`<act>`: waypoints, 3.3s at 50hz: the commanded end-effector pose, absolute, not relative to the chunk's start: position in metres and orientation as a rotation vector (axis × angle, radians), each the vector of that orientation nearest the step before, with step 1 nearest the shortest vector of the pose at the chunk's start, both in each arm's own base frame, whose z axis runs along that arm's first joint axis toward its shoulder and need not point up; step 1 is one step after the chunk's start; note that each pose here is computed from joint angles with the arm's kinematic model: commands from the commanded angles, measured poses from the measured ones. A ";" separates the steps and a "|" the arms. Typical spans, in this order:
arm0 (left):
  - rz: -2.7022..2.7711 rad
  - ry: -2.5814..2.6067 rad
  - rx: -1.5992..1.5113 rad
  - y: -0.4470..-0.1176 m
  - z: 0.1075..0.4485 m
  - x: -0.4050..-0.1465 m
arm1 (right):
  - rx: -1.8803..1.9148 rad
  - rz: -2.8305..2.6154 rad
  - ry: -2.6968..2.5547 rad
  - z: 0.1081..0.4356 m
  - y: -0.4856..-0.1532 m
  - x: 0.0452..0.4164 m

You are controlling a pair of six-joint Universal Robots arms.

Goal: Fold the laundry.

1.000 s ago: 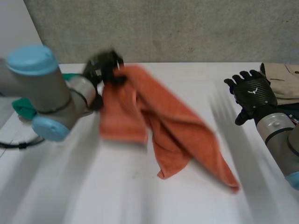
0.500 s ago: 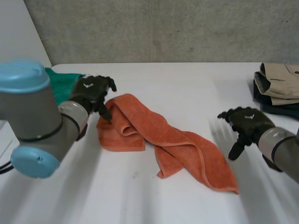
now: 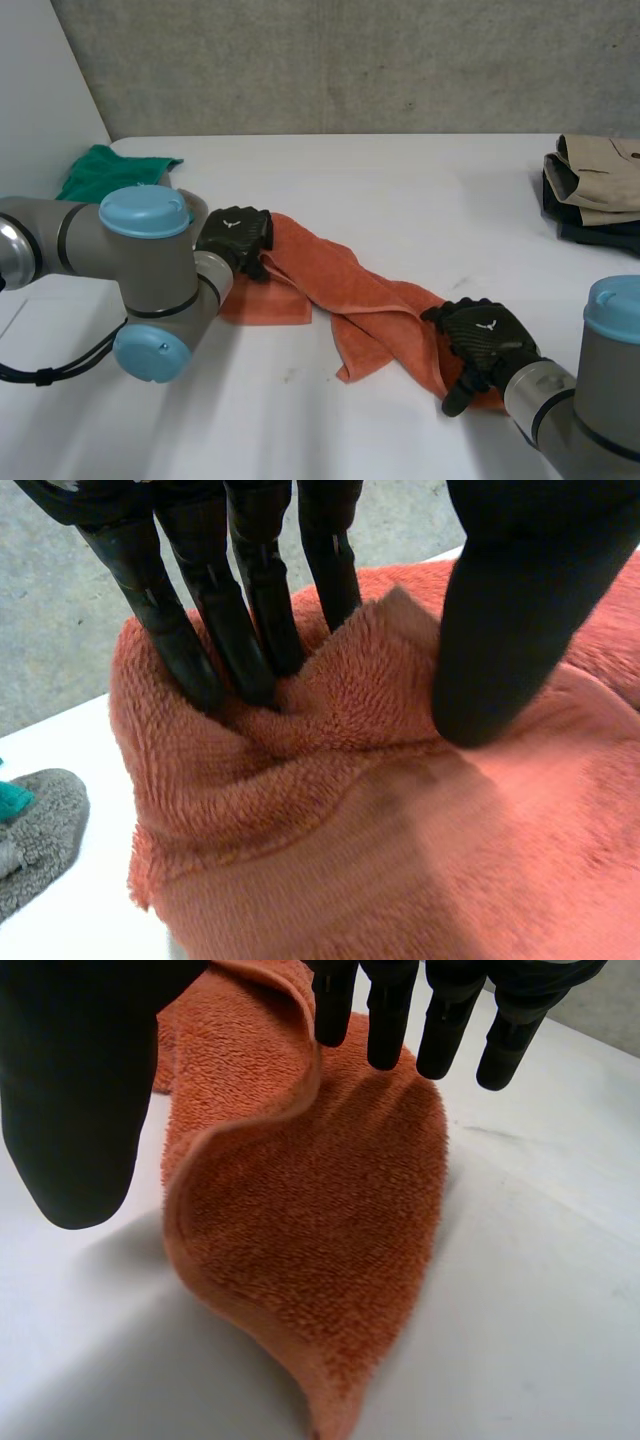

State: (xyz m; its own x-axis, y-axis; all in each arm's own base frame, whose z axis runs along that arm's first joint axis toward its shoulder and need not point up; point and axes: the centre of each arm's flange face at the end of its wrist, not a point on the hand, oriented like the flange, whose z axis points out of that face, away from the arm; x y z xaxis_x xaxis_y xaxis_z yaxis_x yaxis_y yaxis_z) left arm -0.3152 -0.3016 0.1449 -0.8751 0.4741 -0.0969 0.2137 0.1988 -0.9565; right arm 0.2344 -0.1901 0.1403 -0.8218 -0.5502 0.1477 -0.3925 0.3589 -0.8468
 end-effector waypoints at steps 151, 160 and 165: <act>1.855 -2.367 -0.647 -0.290 0.118 -0.267 | -1.031 -1.795 2.305 0.141 -0.265 0.229; 1.943 -2.489 -0.633 -0.287 0.128 -0.240 | -1.033 -1.814 2.292 0.144 -0.267 0.230; 1.919 -2.557 -0.755 -0.271 0.125 -0.225 | -1.033 -1.816 2.291 0.145 -0.268 0.230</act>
